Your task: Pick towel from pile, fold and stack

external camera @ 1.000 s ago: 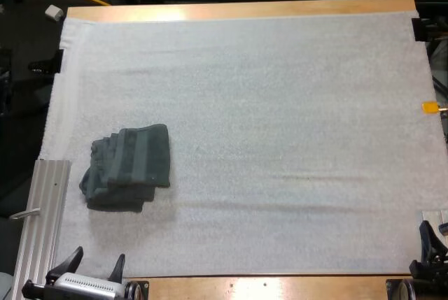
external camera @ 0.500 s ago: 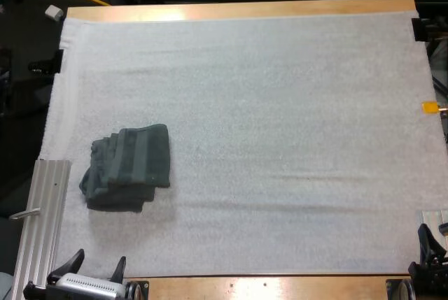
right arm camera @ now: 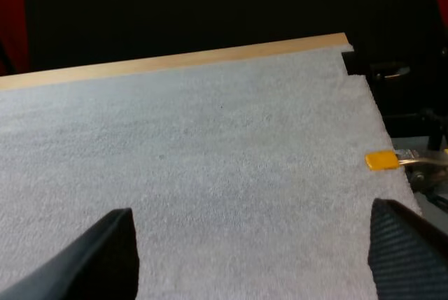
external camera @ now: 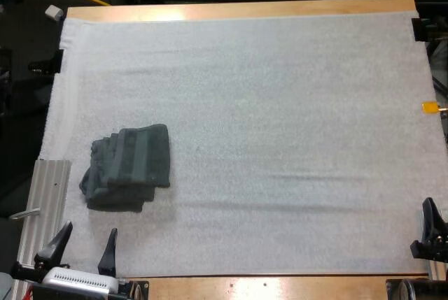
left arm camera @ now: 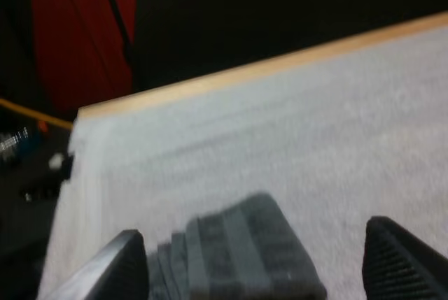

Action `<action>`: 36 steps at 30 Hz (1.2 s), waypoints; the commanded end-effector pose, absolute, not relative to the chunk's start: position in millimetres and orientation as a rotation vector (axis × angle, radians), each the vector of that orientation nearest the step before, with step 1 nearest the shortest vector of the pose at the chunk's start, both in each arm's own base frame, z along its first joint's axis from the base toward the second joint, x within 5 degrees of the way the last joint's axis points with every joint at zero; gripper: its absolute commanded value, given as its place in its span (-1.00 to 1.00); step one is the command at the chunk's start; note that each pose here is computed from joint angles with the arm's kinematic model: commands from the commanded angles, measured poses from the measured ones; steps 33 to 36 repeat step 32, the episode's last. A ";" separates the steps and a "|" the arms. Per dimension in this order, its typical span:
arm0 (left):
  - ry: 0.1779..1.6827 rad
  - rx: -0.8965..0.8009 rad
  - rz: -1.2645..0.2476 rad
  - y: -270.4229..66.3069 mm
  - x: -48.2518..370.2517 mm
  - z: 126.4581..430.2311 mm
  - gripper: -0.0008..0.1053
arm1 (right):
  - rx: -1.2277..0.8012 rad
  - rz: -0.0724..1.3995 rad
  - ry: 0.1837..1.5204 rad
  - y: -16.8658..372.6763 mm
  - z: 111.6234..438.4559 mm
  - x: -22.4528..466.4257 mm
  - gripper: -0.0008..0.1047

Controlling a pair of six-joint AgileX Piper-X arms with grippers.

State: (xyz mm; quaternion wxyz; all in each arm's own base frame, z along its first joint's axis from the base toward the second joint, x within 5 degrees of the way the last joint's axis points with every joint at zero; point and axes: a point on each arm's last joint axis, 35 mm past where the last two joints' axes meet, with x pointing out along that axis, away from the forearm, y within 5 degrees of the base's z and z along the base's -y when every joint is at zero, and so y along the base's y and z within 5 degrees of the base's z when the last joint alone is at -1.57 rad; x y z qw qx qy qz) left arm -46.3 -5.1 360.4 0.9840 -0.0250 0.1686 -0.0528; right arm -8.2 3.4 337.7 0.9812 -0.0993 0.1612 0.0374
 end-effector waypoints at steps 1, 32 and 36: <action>0.271 -0.047 -0.108 -5.0 -35.4 366.7 0.18 | -0.208 0.070 0.283 3.0 338.5 0.5 0.28; 0.403 -0.052 -0.105 -4.1 22.6 301.0 0.18 | -0.193 0.088 0.492 0.7 256.2 44.8 0.27; 0.403 -0.052 -0.105 -4.1 22.6 301.0 0.18 | -0.193 0.088 0.492 0.7 256.2 44.8 0.27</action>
